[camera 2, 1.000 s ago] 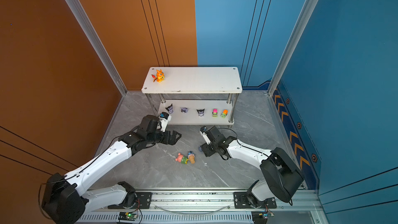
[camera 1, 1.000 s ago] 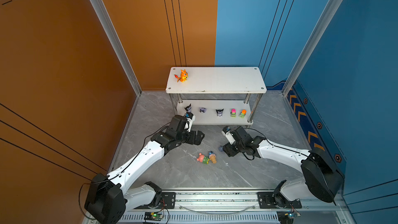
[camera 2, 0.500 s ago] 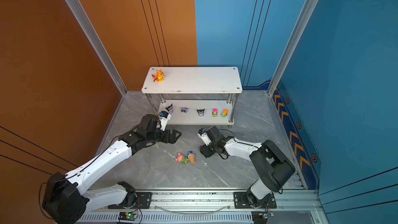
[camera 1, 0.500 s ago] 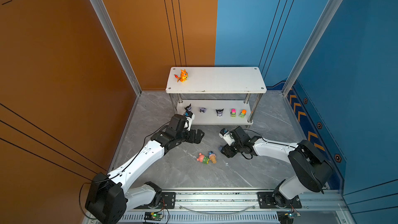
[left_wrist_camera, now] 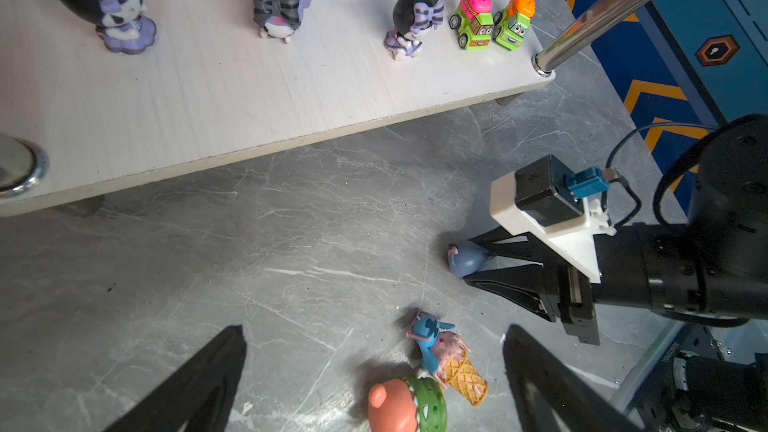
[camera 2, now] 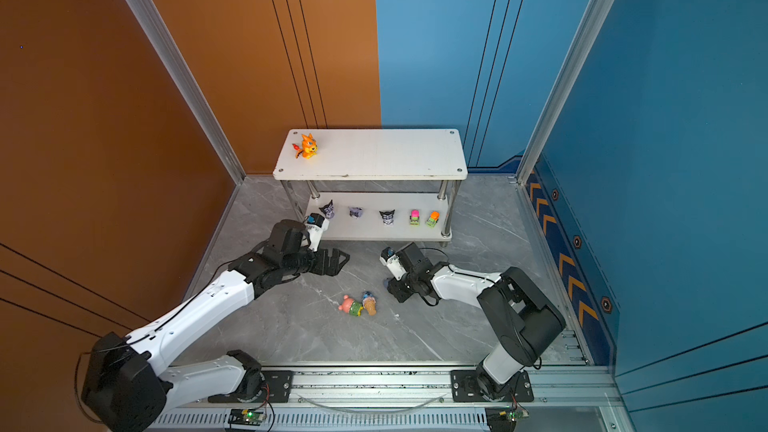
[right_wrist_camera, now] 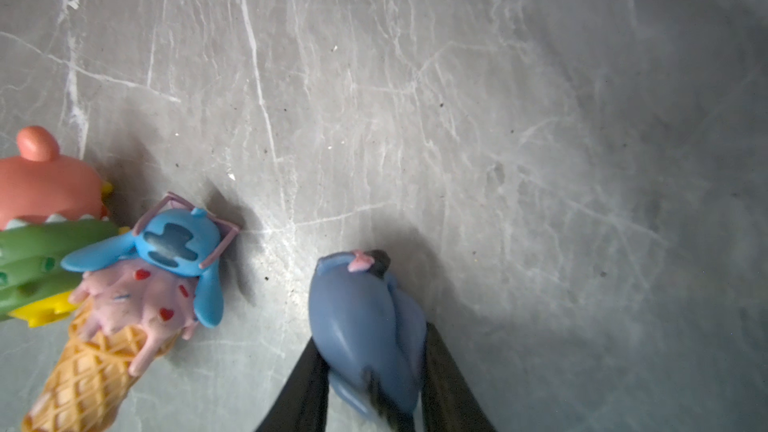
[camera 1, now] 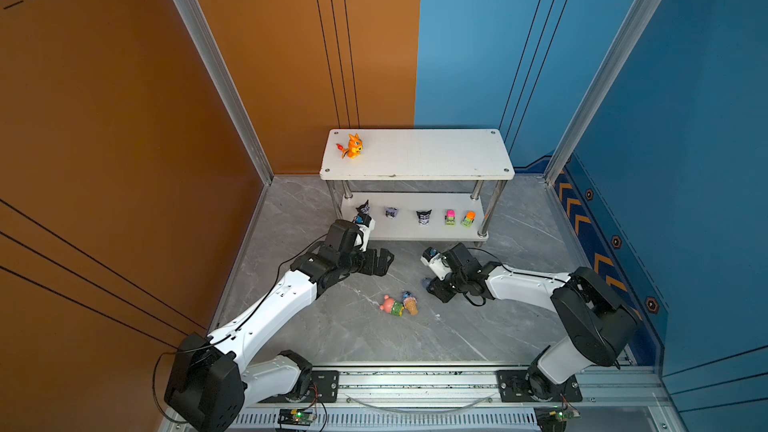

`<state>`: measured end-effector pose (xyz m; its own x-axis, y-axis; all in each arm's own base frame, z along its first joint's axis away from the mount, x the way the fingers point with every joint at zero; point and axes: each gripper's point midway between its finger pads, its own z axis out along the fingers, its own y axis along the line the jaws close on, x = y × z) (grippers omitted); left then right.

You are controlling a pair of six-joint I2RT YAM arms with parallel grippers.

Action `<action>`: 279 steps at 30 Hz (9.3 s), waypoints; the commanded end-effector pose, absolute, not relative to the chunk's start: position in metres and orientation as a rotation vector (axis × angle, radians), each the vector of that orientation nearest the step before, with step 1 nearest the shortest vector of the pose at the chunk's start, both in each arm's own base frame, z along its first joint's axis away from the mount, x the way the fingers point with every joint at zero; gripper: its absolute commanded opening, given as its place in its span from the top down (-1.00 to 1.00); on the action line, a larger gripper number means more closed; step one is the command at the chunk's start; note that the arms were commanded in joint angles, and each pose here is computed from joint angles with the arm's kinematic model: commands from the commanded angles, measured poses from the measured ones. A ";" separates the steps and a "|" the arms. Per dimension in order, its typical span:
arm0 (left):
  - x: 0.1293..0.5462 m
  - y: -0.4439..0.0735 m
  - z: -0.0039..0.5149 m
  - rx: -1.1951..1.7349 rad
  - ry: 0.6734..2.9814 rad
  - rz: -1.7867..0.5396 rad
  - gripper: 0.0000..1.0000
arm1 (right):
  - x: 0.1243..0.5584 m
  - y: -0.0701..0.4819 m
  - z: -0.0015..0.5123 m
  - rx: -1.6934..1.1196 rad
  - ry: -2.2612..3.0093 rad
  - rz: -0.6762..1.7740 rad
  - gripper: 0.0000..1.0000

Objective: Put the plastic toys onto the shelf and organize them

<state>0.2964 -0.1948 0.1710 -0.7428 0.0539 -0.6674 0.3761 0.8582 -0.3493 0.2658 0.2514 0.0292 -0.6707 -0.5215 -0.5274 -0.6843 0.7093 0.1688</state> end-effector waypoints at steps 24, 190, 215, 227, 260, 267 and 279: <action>0.290 -0.197 0.170 0.316 2.340 -0.698 -0.97 | 0.219 0.189 0.061 -0.643 2.983 -0.285 0.59; 0.288 -0.197 0.171 0.315 2.338 -0.730 -0.97 | 0.227 0.227 0.021 -0.421 3.133 0.420 0.31; 0.289 -0.203 0.170 0.319 2.344 -0.761 -0.97 | 0.225 0.241 0.056 -0.608 2.556 0.241 -0.39; 0.290 -0.202 0.170 0.313 2.346 -0.757 -0.97 | 0.232 0.228 0.047 -0.522 2.495 0.211 -0.39; 0.291 -0.204 0.170 0.320 2.348 -0.759 -0.97 | 0.225 0.216 0.022 -0.543 2.548 0.128 0.30; 0.291 -0.203 0.169 0.317 2.351 -0.756 -0.97 | 0.227 0.215 0.032 -0.557 2.539 0.112 0.44; 0.292 -0.204 0.172 0.320 2.340 -0.760 -0.97 | 0.244 0.224 0.144 -0.712 2.470 0.044 0.48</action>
<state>0.2891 -0.2023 0.1645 -0.7694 0.0410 -0.6374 0.3950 0.8148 -0.4243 0.2448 0.2369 0.1113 -0.7274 -0.4050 -0.5540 -0.4634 0.8853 -0.0387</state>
